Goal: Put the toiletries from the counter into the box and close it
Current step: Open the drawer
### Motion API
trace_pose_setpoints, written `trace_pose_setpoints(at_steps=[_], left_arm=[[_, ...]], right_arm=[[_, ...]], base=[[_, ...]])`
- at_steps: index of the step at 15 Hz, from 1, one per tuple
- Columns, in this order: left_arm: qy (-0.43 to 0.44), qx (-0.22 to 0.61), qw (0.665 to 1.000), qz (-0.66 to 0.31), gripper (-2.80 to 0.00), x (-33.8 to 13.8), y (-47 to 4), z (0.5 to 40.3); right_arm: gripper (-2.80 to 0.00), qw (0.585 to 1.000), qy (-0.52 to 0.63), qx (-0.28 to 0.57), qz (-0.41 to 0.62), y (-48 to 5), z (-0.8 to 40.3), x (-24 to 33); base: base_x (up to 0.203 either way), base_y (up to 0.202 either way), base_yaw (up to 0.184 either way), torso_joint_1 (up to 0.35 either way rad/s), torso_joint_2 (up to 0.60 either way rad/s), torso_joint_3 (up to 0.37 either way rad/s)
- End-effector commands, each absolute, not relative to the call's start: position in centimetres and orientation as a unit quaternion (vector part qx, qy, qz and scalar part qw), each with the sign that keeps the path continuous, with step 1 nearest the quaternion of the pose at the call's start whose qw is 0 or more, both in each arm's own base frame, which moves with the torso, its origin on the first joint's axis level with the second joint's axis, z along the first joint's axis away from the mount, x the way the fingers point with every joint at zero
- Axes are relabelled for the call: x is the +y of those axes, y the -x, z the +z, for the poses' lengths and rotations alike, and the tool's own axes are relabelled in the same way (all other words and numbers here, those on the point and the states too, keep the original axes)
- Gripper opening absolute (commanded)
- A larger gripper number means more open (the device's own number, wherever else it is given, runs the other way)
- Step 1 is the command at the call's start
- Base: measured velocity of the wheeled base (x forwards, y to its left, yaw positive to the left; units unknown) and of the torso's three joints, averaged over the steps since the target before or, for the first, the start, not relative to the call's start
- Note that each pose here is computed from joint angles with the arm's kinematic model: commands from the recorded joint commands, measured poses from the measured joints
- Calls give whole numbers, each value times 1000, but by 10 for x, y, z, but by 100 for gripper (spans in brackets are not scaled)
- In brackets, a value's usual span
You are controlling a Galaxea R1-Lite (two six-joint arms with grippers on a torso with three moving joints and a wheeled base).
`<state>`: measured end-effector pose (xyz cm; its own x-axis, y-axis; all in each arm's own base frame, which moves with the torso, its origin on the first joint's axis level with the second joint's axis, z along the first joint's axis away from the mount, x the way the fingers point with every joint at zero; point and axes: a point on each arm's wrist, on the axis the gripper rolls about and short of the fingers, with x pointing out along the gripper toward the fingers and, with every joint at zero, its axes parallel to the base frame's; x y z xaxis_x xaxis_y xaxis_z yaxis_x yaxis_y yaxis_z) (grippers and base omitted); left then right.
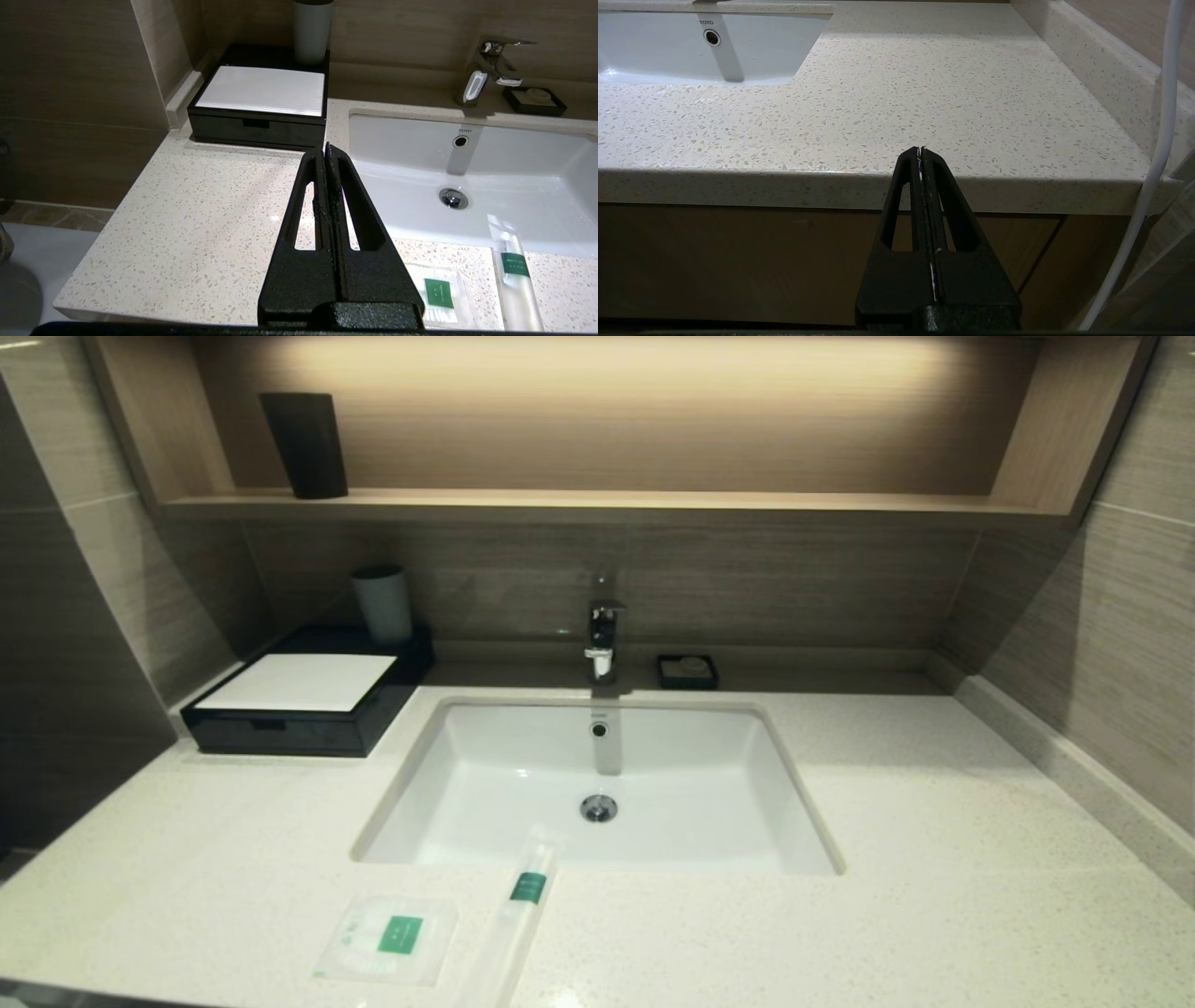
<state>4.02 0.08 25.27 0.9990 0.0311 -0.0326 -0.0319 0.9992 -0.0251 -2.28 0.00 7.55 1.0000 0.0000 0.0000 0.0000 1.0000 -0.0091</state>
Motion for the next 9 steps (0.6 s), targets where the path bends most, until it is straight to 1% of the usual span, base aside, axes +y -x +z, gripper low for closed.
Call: trace_pose_setpoints(at_steps=[1,5,9], left_arm=[[14,73,997,18,-280,1,-78,249],[28,139,990,23,-280,2,-135,245],[56,182,981,34,-280,4,-190,236]], right_arm=[[-280,1000,5,0,0,23,75,0],[-280,1000,5,0,0,23,75,0],[-280,1000,5,-1,0,23,75,0]], base=[[0,0,0,0,0,0],[0,0,0,0,0,0],[0,0,0,0,0,0]])
